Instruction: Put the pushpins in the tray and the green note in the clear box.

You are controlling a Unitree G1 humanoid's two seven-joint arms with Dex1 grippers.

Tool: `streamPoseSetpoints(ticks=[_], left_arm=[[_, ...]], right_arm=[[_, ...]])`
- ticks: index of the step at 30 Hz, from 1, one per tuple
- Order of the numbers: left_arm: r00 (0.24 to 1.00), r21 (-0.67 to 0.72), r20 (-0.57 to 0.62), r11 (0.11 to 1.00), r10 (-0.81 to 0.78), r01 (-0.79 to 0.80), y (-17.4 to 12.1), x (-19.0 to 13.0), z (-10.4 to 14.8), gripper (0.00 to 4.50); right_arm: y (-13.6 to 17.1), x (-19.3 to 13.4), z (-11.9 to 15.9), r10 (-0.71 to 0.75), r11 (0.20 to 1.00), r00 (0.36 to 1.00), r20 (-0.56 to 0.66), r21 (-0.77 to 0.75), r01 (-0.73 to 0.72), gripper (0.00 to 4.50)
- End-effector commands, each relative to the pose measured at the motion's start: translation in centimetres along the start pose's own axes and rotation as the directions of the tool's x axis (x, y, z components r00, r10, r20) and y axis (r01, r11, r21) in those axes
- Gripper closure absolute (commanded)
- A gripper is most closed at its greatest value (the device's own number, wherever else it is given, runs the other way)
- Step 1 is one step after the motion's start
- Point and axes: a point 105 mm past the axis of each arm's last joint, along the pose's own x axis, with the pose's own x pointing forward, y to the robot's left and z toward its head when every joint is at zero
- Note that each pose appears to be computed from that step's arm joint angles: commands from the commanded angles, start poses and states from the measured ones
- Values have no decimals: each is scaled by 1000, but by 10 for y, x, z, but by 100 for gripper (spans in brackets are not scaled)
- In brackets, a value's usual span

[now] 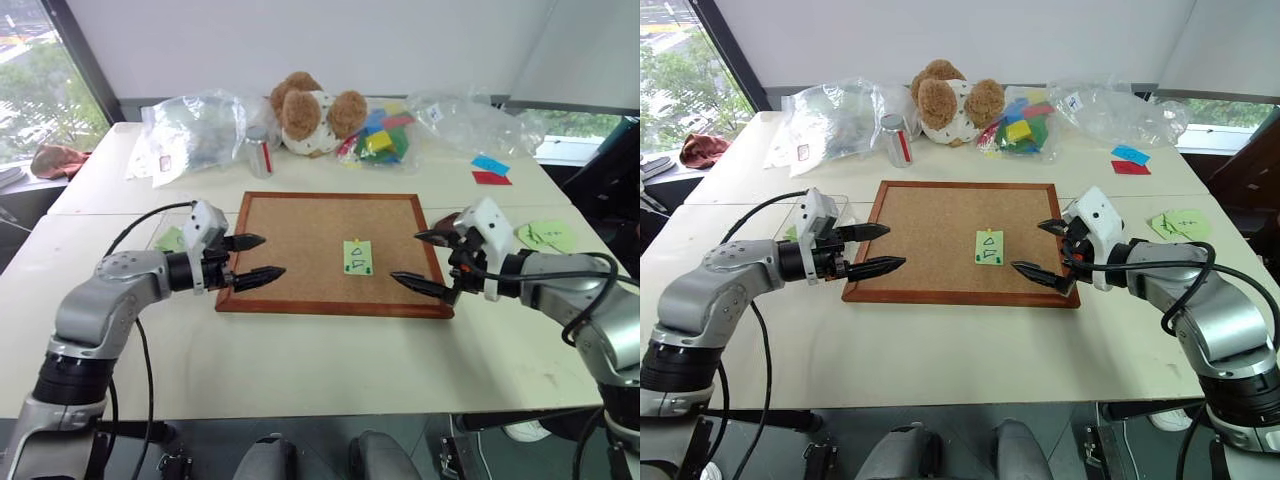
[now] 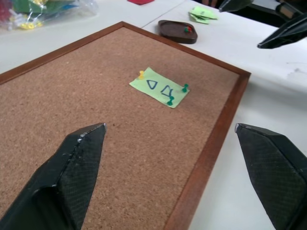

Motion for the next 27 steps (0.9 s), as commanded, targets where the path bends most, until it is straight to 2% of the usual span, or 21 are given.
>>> streamPoseSetpoints(ticks=[1,5,6,7,10,16,20,25,27], left_arm=[[1000,63,11,998,16,-17,4,9,2,184],[999,119,-15,993,30,-28,8,32,-8,364],[999,129,-18,991,34,-31,9,38,-10,425],[999,120,-17,992,45,-43,12,44,-12,444],[998,102,-32,993,61,-58,15,58,-24,444],[996,18,-55,998,67,-66,16,78,-55,444],[994,-43,-75,995,81,-85,18,82,-75,444],[991,-36,-99,995,87,-91,18,81,-83,444],[991,-38,-101,995,91,-95,18,80,-84,450]], right_arm=[[-1,-3,11,-14,999,999,32,-39,16,0],[-1,0,12,-16,999,999,36,-38,17,0],[-2,1,13,-16,999,999,38,-42,18,0],[-2,3,14,-17,999,999,42,-42,19,0],[-6,12,15,-26,999,999,33,-35,27,0],[-34,48,13,-149,986,989,-22,71,150,0],[-36,76,8,-140,983,989,-48,113,145,0],[-39,103,0,-132,975,989,-60,171,141,0],[-38,111,-5,-124,977,990,-68,166,134,54]])
